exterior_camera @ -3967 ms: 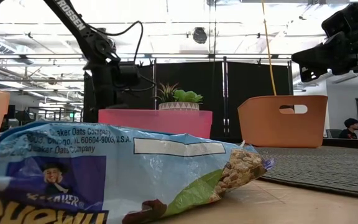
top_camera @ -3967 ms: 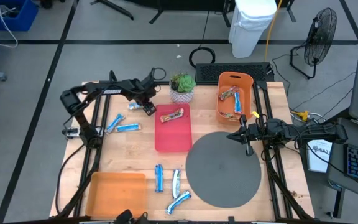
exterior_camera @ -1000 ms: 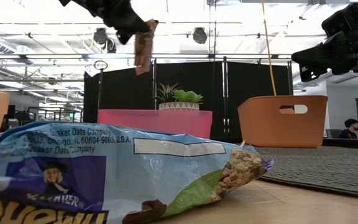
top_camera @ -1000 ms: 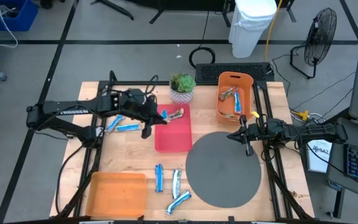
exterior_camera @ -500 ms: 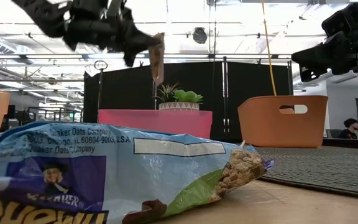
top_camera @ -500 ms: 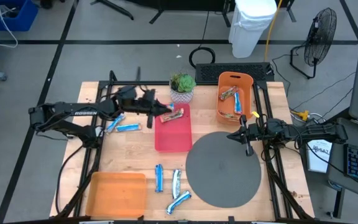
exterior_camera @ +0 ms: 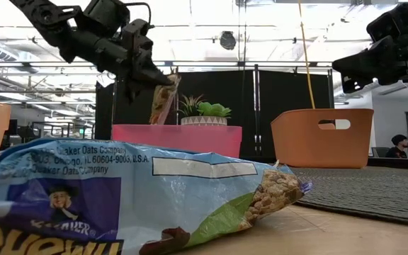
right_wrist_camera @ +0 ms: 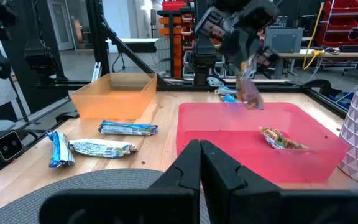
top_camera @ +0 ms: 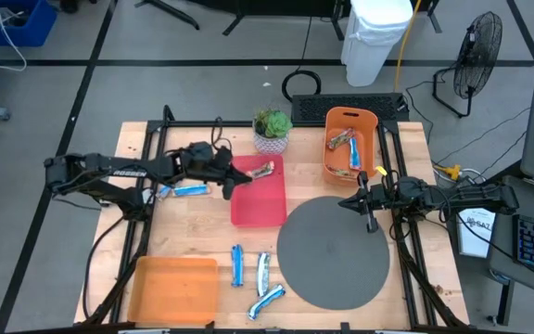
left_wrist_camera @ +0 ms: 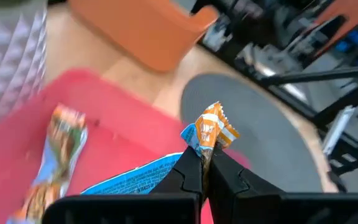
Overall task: Pick and place Granola Bars by type
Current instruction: Put the blue/orange granola bar into the pink bin
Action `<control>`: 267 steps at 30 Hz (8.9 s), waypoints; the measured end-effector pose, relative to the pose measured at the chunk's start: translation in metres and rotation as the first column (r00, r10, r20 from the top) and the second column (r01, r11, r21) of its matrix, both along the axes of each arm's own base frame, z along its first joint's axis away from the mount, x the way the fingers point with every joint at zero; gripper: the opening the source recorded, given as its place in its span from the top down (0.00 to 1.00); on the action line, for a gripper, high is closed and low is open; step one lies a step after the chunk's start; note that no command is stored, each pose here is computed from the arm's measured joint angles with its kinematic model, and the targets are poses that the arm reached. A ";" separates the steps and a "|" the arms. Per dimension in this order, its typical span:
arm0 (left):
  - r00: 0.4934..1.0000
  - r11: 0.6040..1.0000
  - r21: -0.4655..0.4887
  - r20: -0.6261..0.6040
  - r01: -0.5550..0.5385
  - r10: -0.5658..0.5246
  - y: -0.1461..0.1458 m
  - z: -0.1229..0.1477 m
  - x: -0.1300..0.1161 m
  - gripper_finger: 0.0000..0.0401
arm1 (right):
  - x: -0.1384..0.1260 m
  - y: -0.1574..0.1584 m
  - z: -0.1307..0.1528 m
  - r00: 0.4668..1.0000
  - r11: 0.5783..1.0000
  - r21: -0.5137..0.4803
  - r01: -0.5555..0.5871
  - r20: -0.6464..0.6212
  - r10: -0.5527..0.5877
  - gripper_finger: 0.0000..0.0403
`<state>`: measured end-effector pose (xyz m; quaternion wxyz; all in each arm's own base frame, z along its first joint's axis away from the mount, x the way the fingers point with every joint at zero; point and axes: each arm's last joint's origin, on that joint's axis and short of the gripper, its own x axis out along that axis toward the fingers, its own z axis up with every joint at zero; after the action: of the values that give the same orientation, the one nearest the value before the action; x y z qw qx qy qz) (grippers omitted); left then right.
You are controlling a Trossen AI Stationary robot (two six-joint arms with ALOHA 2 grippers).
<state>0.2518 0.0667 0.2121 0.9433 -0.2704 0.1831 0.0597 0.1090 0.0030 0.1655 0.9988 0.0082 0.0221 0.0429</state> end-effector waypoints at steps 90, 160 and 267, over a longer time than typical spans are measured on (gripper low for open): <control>0.999 0.872 0.488 -0.051 0.038 -0.015 -0.035 0.050 -0.104 0.87 | 0.000 0.000 0.000 1.000 1.000 0.000 0.000 0.000 0.000 1.00; 0.064 0.770 0.296 -0.915 -0.565 0.398 0.016 -0.040 -0.101 0.93 | 0.000 0.000 0.000 1.000 1.000 0.000 0.000 0.000 0.000 1.00; 0.072 0.800 0.231 -0.944 -0.554 0.323 0.031 -0.067 -0.112 0.64 | 0.000 0.000 0.000 1.000 1.000 0.000 0.000 0.000 0.000 1.00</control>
<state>0.1393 0.0973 0.1451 0.5294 -0.3042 0.6330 0.4759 0.1090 0.0030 0.1655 0.9988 0.0083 0.0220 0.0429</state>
